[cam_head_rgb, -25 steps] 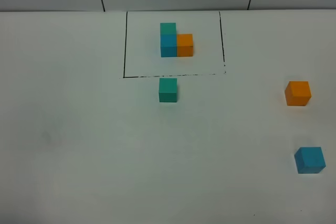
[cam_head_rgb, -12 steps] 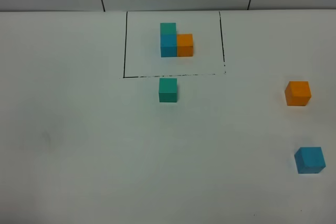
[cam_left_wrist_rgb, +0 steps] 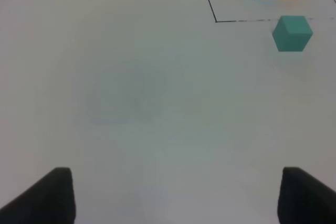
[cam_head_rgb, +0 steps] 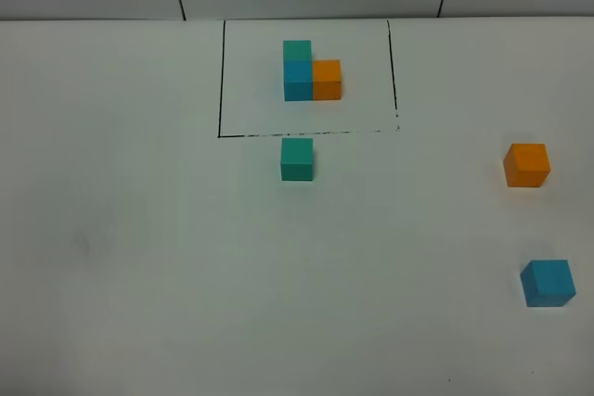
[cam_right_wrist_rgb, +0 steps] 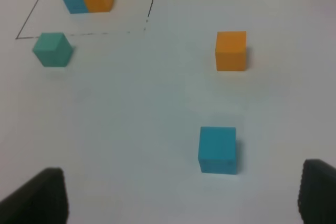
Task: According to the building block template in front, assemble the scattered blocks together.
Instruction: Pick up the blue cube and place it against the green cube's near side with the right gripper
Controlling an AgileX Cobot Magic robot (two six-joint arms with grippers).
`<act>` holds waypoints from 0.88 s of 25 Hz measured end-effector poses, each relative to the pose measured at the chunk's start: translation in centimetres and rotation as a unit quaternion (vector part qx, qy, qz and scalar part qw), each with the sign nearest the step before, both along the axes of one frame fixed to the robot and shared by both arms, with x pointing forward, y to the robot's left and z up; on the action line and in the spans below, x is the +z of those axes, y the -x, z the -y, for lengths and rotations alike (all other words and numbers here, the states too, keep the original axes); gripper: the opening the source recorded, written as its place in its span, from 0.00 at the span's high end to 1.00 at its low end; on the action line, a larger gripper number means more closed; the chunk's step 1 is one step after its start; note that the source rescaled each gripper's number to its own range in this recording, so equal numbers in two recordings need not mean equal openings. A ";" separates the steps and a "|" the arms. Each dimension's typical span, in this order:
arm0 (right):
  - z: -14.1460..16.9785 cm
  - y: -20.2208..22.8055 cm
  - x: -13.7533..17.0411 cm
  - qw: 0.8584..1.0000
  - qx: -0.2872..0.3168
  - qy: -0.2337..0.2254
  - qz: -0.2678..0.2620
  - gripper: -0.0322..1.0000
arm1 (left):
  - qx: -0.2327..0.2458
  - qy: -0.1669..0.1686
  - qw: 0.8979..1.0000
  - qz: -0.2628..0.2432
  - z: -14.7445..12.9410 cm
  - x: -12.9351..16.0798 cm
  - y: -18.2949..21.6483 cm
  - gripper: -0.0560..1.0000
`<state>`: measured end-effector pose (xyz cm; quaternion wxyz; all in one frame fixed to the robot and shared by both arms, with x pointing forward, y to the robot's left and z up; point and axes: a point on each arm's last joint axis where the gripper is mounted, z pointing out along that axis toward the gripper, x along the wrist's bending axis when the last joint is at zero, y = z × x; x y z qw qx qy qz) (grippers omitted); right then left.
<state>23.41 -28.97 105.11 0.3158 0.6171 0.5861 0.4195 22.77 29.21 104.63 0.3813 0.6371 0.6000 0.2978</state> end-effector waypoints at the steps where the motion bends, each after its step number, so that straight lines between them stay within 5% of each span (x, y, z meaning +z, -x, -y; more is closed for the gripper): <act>1: 0.0 0.0 0.0 1.000 0.000 0.000 0.001 0.21 | 0.000 0.000 1.000 0.000 0.0 0.0 0.0 0.34; 15: 0.0 0.0 0.0 1.000 -0.006 -0.012 0.000 0.21 | 0.000 0.000 1.000 0.000 0.0 0.0 0.0 0.34; 22: 0.0 -0.8 0.4 0.996 -0.038 -0.071 -0.035 0.21 | 0.000 0.000 1.000 0.000 0.0 0.0 0.0 0.34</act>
